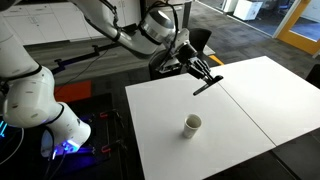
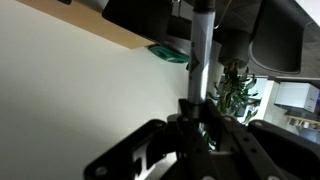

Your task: Pick up the marker and put it in the cup

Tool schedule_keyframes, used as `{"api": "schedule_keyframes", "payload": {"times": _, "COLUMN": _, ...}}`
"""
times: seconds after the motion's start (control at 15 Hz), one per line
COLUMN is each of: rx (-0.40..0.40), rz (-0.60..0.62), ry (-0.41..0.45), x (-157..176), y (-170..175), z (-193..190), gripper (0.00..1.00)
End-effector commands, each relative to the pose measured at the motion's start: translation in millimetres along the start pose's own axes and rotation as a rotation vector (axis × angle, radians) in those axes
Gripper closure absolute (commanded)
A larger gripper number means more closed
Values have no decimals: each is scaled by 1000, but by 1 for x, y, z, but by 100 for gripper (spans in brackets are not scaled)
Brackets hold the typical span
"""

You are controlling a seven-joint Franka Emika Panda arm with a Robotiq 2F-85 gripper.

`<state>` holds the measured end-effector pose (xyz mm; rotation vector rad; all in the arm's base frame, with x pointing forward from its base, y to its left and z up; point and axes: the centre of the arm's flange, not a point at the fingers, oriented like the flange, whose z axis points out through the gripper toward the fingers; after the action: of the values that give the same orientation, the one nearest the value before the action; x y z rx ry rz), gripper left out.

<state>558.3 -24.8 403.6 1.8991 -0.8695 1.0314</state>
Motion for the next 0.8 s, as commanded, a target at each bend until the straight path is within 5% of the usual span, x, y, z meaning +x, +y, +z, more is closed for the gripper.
{"api": "schedule_keyframes", "payload": {"times": 0.0, "rx": 49, "rz": 18, "ry": 21, "x": -2, "y": 13, "z": 17, "gripper": 95}}
{"api": "schedule_keyframes", "payload": {"times": 0.07, "rx": 58, "rz": 5, "ry": 8, "x": -2, "y": 14, "z": 22, "gripper": 95}}
{"api": "schedule_keyframes", "payload": {"times": 0.13, "rx": 27, "rz": -4, "ry": 2, "x": 0, "y": 6, "z": 16, "gripper": 81}}
{"api": "schedule_keyframes", "payload": {"times": 0.4, "rx": 33, "rz": -3, "ry": -7, "x": -1, "y": 9, "z": 23, "gripper": 81}}
{"api": "schedule_keyframes", "payload": {"times": 0.47, "rx": 34, "rz": -3, "ry": -7, "x": -1, "y": 9, "z": 22, "gripper": 95}}
{"api": "schedule_keyframes", "payload": {"times": 0.73, "rx": 37, "rz": 76, "ry": 17, "x": -19, "y": 7, "z": 21, "gripper": 95}}
